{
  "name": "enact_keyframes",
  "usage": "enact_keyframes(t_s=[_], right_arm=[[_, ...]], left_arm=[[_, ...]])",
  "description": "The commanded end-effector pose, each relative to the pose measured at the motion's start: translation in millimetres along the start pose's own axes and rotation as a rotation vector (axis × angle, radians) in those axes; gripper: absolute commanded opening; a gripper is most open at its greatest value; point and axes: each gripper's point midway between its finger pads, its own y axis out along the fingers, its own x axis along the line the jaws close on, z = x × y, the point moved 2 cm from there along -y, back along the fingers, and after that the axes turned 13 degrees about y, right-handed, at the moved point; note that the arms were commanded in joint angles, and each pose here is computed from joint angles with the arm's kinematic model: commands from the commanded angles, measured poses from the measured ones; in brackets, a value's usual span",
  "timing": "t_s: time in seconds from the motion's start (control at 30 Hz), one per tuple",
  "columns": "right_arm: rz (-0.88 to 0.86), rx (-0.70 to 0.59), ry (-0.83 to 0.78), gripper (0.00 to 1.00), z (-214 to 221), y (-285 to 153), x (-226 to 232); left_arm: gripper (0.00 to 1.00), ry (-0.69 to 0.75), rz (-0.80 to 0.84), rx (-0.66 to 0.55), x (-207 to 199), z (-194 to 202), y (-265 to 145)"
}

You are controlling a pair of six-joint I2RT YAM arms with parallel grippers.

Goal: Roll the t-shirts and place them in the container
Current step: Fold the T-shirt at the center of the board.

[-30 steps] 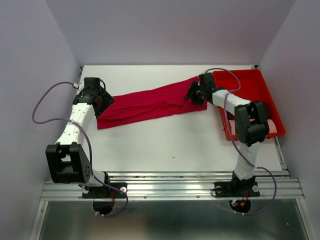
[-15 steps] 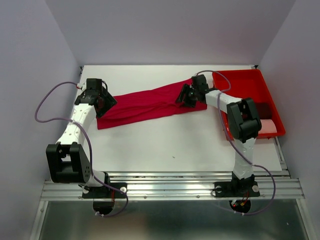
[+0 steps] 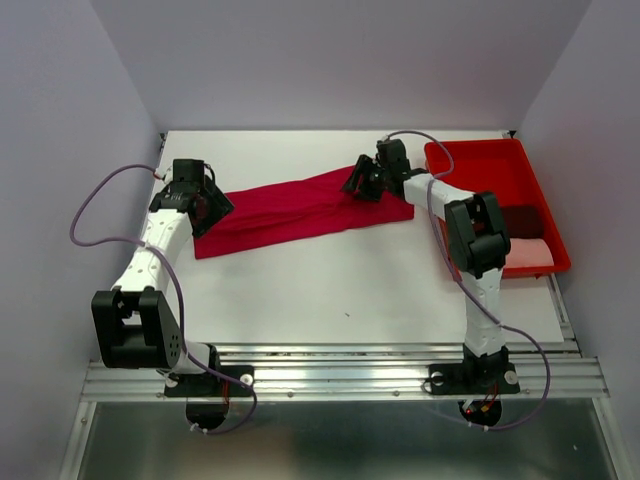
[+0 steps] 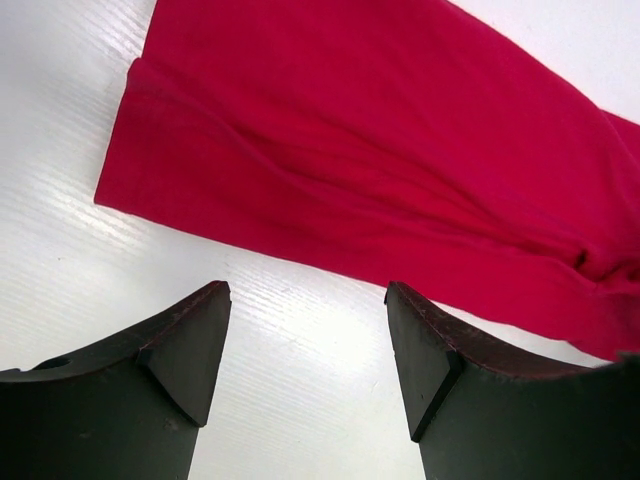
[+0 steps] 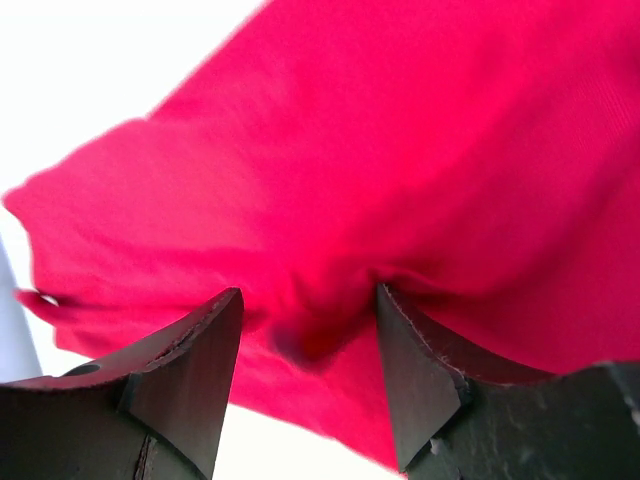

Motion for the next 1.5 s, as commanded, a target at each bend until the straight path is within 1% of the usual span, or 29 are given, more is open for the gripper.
enact_keyframes(t_s=[0.0,0.07,0.1,0.13,0.2,0.3,0.33,0.37,0.4,0.43,0.47,0.5,0.57,0.6,0.67,0.73,0.87,0.93,1.37,1.47], right_arm=[[-0.169,-0.079,-0.009,0.61,-32.3,15.9,53.6],[-0.203,-0.09,0.005,0.61,-41.1,22.3,65.5],[-0.202,-0.083,0.012,0.61,-41.9,32.4,63.2],[-0.246,-0.105,0.0,0.61,-54.0,28.3,83.3],[-0.254,-0.111,-0.01,0.61,-60.0,28.2,91.2],[-0.252,-0.153,-0.051,0.61,-69.6,16.1,100.7],[-0.254,-0.196,-0.068,0.61,-77.1,0.5,109.8],[-0.238,-0.217,-0.09,0.61,-78.6,-5.3,107.8],[-0.201,-0.216,-0.088,0.61,-73.0,-6.5,95.2],[-0.169,-0.248,-0.087,0.61,-75.6,-12.1,89.7],[-0.165,-0.271,-0.102,0.61,-77.2,-29.5,94.7],[-0.11,-0.262,-0.086,0.61,-72.9,-30.3,73.4],[-0.06,-0.272,-0.058,0.62,-76.0,-44.1,56.1],[-0.022,-0.243,-0.034,0.63,-66.6,-42.1,35.9],[-0.01,-0.216,-0.004,0.72,-59.4,-44.8,23.4],[0.009,-0.187,0.011,0.75,-48.3,-43.4,11.8],[-0.011,-0.131,0.052,0.78,-34.6,-34.7,5.7],[-0.001,-0.121,0.066,0.8,-32.3,-28.9,0.5],[0.009,-0.09,0.11,0.8,-29.7,-7.5,-7.9],[0.011,-0.089,0.11,0.85,-30.5,-3.4,-9.2]], left_arm=[[0.74,0.036,0.019,-0.019,2.9,4.1,-16.0],[0.74,0.038,0.021,-0.016,3.7,6.9,-15.6],[0.75,0.043,0.021,-0.01,4.6,9.7,-14.0],[0.74,0.043,0.025,-0.004,4.3,11.5,-13.4],[0.74,0.049,0.029,0.008,4.5,15.9,-8.6],[0.74,0.056,0.043,0.019,1.8,17.9,-1.5],[0.74,0.059,0.046,0.023,0.7,17.7,0.5],[0.74,0.061,0.042,0.027,0.7,17.6,2.8],[0.74,0.063,0.039,0.038,0.2,18.3,7.6],[0.74,0.068,0.042,0.036,-1.4,15.7,9.0],[0.73,0.072,0.04,0.05,-2.0,17.1,13.4],[0.74,0.073,0.044,0.048,-4.1,14.2,14.3],[0.73,0.075,0.05,0.054,-6.2,13.4,17.1],[0.73,0.075,0.053,0.051,-7.5,11.4,17.6],[0.73,0.078,0.054,0.053,-7.9,11.4,19.2],[0.73,0.08,0.052,0.055,-7.9,11.0,20.3],[0.73,0.08,0.052,0.058,-7.6,12.2,20.7],[0.73,0.08,0.052,0.055,-7.4,11.7,18.9],[0.73,0.084,0.042,0.05,-6.0,9.8,16.9],[0.73,0.087,0.042,0.047,-6.4,8.3,16.7]])
